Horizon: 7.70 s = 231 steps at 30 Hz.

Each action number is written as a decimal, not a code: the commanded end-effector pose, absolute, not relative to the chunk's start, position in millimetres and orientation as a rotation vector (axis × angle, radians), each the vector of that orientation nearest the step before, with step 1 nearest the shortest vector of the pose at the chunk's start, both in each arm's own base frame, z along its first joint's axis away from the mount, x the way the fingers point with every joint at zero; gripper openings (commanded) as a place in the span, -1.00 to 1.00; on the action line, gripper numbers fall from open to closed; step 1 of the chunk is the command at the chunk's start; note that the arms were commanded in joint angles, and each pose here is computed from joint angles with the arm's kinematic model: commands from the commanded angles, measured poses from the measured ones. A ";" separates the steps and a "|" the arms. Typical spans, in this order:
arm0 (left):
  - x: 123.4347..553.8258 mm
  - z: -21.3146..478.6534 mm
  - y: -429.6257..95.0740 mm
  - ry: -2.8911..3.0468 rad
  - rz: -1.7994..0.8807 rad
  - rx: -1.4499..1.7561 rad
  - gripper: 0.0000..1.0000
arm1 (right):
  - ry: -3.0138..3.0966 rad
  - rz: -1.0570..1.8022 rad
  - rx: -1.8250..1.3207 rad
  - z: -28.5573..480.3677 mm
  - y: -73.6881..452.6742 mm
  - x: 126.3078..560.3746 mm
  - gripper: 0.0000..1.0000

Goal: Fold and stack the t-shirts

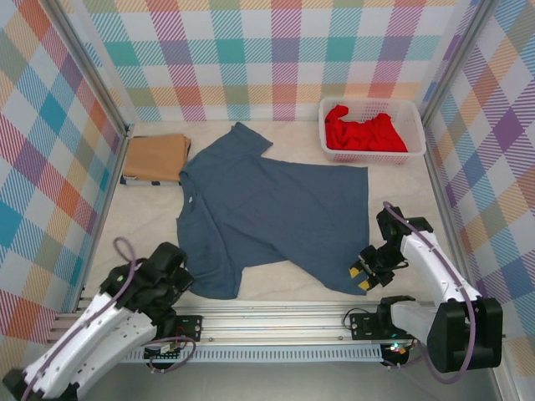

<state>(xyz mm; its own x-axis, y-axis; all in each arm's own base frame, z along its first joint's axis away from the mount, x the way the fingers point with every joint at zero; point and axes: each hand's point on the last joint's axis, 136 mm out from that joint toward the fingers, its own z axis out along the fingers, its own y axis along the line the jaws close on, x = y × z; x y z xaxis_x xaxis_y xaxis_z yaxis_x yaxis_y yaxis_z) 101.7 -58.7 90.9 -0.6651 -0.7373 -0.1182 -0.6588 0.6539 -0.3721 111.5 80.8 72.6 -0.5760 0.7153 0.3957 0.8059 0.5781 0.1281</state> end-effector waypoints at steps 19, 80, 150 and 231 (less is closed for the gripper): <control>121.0 42.9 -91.8 2.942 -0.029 -1.149 -0.33 | -2.489 -0.320 -1.244 60.4 74.6 120.4 -0.12; 211.0 168.0 -74.0 2.499 -0.138 -0.813 -1.00 | -2.208 0.007 -1.498 3.6 80.7 120.8 0.01; 271.7 181.2 -103.0 2.550 -0.218 -0.653 -1.00 | -2.891 -0.389 -1.174 24.2 79.0 292.4 -0.39; 408.6 61.0 -120.5 2.784 -0.346 -0.863 -0.39 | -2.933 -0.360 -1.105 46.8 106.0 310.7 0.00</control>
